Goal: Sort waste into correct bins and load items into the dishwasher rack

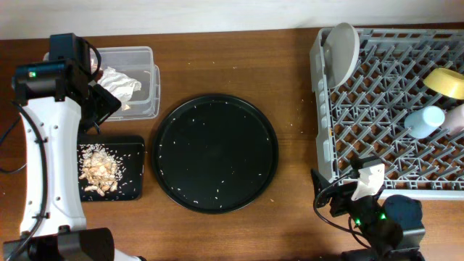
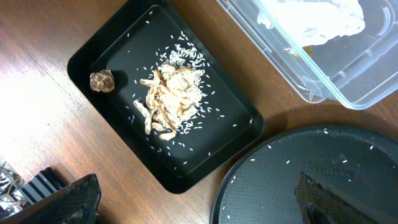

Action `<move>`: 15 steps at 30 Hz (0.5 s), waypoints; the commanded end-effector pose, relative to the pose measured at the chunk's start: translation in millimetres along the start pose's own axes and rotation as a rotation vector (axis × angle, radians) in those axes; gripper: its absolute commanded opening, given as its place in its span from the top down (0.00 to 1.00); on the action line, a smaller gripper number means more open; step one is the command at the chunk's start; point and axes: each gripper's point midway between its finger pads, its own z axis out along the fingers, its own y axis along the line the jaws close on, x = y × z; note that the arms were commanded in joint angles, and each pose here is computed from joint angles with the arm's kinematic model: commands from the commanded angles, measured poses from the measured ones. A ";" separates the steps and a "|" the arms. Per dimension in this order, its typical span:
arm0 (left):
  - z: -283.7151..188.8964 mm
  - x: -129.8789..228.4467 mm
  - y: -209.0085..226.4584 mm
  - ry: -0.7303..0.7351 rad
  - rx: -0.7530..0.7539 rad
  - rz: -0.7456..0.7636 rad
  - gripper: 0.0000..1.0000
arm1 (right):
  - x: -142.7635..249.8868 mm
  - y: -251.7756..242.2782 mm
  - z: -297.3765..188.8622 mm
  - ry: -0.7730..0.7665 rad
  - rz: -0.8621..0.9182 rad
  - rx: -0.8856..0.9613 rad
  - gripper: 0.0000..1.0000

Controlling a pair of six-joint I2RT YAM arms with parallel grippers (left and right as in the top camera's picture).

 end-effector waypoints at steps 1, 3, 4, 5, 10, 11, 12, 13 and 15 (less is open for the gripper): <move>-2.7 -1.3 3.4 -0.008 0.001 -0.020 0.01 | -8.2 -9.2 2.0 -0.129 -0.031 0.040 0.02; -2.7 -1.4 3.3 -0.008 0.001 -0.020 0.01 | -12.3 -16.5 3.2 -0.203 -0.042 0.076 0.02; -2.7 -1.3 3.4 -0.008 0.001 -0.020 0.01 | -12.9 -18.2 3.9 -0.223 -0.045 0.084 0.02; -2.7 -1.3 3.4 -0.008 0.001 -0.020 0.01 | -13.3 -21.2 5.3 -0.262 -0.049 0.093 0.02; -2.7 -1.3 3.4 -0.008 0.001 -0.020 0.01 | -11.6 -38.1 10.5 -0.439 -0.062 0.136 0.02; -2.7 -1.4 3.4 -0.008 0.001 -0.020 0.01 | -15.0 -40.8 10.6 -0.482 -0.069 0.148 0.01; -2.7 -1.3 3.4 -0.008 0.001 -0.020 0.01 | -16.3 -42.3 10.6 -0.507 -0.073 0.154 0.02; -2.7 -1.3 3.4 -0.008 0.001 -0.020 0.01 | -17.3 -43.1 11.0 -0.541 -0.080 0.155 0.02; -2.7 -1.3 3.4 -0.008 0.001 -0.020 0.01 | -17.4 -48.8 10.0 -0.543 -0.073 0.189 0.02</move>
